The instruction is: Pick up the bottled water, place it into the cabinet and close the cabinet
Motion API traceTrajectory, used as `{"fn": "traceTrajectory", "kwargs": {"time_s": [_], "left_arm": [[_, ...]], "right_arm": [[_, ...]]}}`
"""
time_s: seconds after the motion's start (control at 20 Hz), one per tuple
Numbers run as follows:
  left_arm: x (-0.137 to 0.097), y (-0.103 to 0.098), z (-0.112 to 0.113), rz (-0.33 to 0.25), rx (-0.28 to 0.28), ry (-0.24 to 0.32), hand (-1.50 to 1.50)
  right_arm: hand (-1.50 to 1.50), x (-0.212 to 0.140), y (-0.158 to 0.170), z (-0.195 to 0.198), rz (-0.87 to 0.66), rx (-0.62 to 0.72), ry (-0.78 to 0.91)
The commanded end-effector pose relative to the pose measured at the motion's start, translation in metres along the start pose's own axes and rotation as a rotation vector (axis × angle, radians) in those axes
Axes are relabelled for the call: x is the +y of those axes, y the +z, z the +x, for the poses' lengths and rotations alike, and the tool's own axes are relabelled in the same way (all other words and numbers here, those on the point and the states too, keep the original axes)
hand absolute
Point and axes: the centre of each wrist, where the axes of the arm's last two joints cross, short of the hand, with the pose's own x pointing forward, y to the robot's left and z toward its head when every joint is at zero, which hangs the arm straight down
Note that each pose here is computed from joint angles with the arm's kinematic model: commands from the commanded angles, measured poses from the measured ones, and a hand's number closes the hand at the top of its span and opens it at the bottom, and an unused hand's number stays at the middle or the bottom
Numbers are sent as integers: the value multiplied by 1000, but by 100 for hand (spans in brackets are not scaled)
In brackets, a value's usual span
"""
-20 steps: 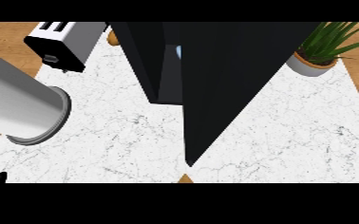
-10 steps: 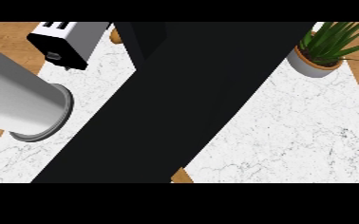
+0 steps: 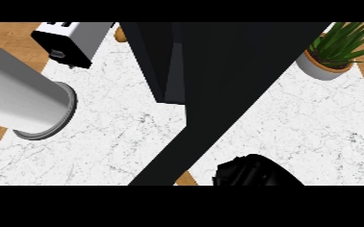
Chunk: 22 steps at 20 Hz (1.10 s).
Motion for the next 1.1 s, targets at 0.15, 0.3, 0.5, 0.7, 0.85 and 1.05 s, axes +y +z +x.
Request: {"fn": "traceTrajectory", "kwargs": {"time_s": [0.15,0.3,0.5,0.7,0.85,1.05], "left_arm": [[14,3,11,23,-36,13,-150],[23,16,21,41,-38,1,-150],[19,14,37,34,-24,7,-150],[28,20,42,39,-32,-16,-150],[40,32,44,40,-26,-7,-150],[38,23,36,16,-5,36,-150]], "right_arm": [[150,-39,-88,24,-82,-29,-129],[150,-67,-113,20,-74,8,-130],[150,-79,-152,42,-49,9,-109],[150,-96,-175,38,-14,23,-114],[150,-93,-176,9,6,44,-80],[150,-93,-196,32,20,54,-119]]}}
